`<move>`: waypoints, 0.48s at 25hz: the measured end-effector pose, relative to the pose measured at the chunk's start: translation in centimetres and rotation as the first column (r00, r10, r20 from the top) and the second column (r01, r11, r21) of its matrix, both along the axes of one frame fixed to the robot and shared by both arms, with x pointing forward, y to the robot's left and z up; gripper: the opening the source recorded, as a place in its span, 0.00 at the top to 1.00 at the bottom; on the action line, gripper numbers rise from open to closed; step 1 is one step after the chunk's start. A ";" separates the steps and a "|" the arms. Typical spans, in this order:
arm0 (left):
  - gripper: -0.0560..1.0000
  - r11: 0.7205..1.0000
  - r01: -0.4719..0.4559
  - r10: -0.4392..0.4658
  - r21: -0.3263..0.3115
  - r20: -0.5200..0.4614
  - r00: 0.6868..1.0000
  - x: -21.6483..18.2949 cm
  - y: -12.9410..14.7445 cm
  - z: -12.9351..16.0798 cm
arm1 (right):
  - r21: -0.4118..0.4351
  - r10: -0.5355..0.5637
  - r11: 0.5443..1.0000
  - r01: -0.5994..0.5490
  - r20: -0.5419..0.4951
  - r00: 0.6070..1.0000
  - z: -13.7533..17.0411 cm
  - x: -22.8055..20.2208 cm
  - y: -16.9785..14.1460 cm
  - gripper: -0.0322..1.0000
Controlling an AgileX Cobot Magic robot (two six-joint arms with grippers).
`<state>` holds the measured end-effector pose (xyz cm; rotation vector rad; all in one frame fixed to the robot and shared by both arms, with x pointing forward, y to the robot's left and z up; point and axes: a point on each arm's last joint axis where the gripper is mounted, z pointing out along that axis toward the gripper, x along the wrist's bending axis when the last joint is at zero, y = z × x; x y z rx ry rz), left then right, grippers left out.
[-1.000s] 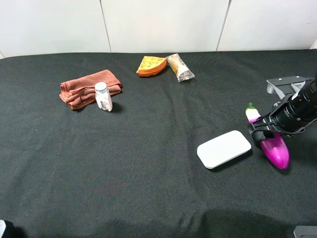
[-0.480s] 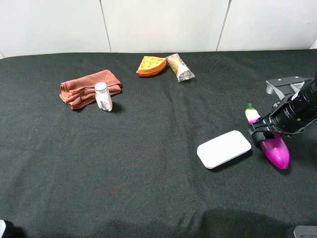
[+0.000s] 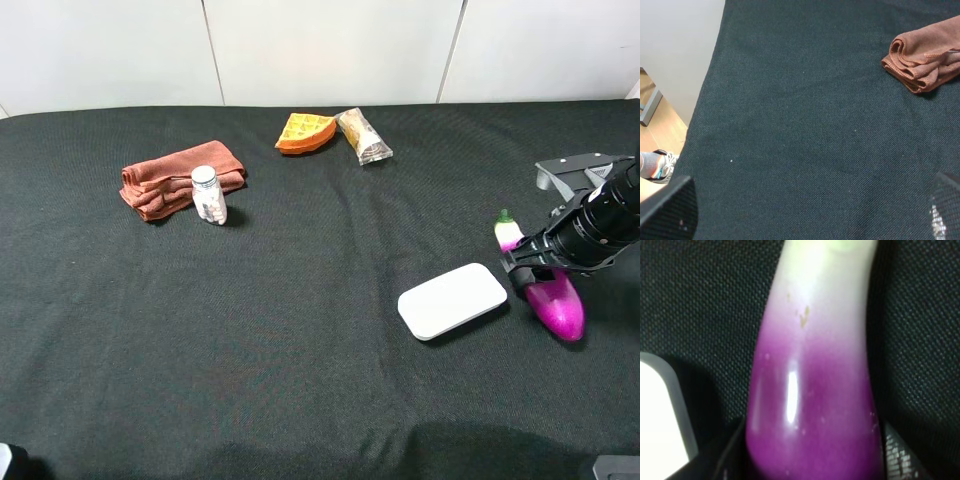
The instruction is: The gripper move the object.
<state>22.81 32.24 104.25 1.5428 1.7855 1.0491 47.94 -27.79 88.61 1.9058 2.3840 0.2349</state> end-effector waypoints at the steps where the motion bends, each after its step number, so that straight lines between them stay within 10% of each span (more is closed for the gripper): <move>1: 0.04 1.000 0.000 0.000 0.000 0.000 1.000 0.0 0.0 0.0 | 0.000 0.000 1.000 0.000 0.000 1.000 0.0 0.0 0.0 0.57; 12: 0.04 1.000 0.000 0.000 0.000 0.000 1.000 0.0 0.0 0.0 | -0.001 0.003 1.000 -0.003 0.003 1.000 0.0 0.0 0.0 0.45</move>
